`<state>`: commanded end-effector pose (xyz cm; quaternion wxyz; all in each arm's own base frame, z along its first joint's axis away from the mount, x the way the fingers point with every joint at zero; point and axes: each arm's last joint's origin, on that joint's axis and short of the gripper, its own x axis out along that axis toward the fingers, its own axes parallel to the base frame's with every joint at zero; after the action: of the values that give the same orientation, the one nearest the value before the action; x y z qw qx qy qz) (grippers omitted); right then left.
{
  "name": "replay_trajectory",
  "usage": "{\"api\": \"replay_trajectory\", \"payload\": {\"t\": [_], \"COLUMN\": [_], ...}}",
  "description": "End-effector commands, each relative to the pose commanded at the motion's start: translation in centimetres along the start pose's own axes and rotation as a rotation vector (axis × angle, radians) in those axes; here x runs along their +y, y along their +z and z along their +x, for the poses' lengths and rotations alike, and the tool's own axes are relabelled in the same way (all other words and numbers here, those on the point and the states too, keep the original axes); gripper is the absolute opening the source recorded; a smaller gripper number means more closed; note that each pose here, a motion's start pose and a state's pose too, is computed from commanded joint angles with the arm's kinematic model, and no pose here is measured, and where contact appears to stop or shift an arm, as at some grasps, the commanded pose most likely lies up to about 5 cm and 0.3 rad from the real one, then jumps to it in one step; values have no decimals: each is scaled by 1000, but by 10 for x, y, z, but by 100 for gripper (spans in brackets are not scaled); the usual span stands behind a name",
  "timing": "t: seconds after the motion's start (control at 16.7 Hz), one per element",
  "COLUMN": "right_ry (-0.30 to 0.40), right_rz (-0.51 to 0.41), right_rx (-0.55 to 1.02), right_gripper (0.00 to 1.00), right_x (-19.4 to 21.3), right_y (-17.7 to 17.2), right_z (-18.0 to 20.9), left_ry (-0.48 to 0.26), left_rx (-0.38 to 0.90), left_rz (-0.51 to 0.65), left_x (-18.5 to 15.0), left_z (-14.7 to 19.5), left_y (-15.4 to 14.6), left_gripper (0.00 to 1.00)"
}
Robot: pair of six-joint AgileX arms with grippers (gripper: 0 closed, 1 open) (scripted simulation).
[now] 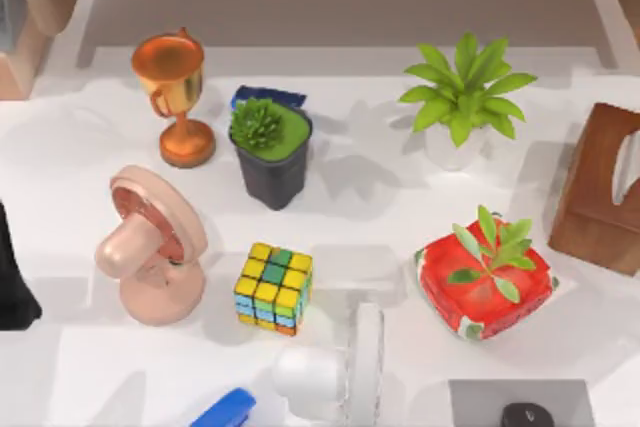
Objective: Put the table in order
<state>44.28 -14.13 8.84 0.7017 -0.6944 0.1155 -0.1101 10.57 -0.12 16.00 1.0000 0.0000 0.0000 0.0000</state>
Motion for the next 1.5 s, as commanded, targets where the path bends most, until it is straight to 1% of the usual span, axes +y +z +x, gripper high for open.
{"api": "replay_trajectory", "payload": {"t": [0.54, 0.6, 1.02, 1.08, 1.2, 1.32, 1.5], "right_ry": [0, 0, 0, 52, 52, 58, 69], "right_rz": [0, 0, 0, 7, 13, 49, 153], "right_rx": [0, 0, 0, 11, 7, -7, -34], "right_gripper": [98, 100, 100, 100, 100, 100, 100], "right_x": [0, 0, 0, 14, 11, -1, -36], "right_y": [0, 0, 0, -4, -3, 2, 14], "right_z": [0, 0, 0, -7, -8, -13, -32], "left_ry": [0, 0, 0, 0, 0, 0, 0], "left_rx": [0, 0, 0, 0, 0, 0, 0], "left_rz": [0, 0, 0, 0, 0, 0, 0], "left_x": [0, 0, 0, 0, 0, 0, 0], "left_z": [0, 0, 0, 0, 0, 0, 0], "left_y": [0, 0, 0, 0, 0, 0, 0], "left_gripper": [100, 100, 100, 100, 100, 100, 100]}}
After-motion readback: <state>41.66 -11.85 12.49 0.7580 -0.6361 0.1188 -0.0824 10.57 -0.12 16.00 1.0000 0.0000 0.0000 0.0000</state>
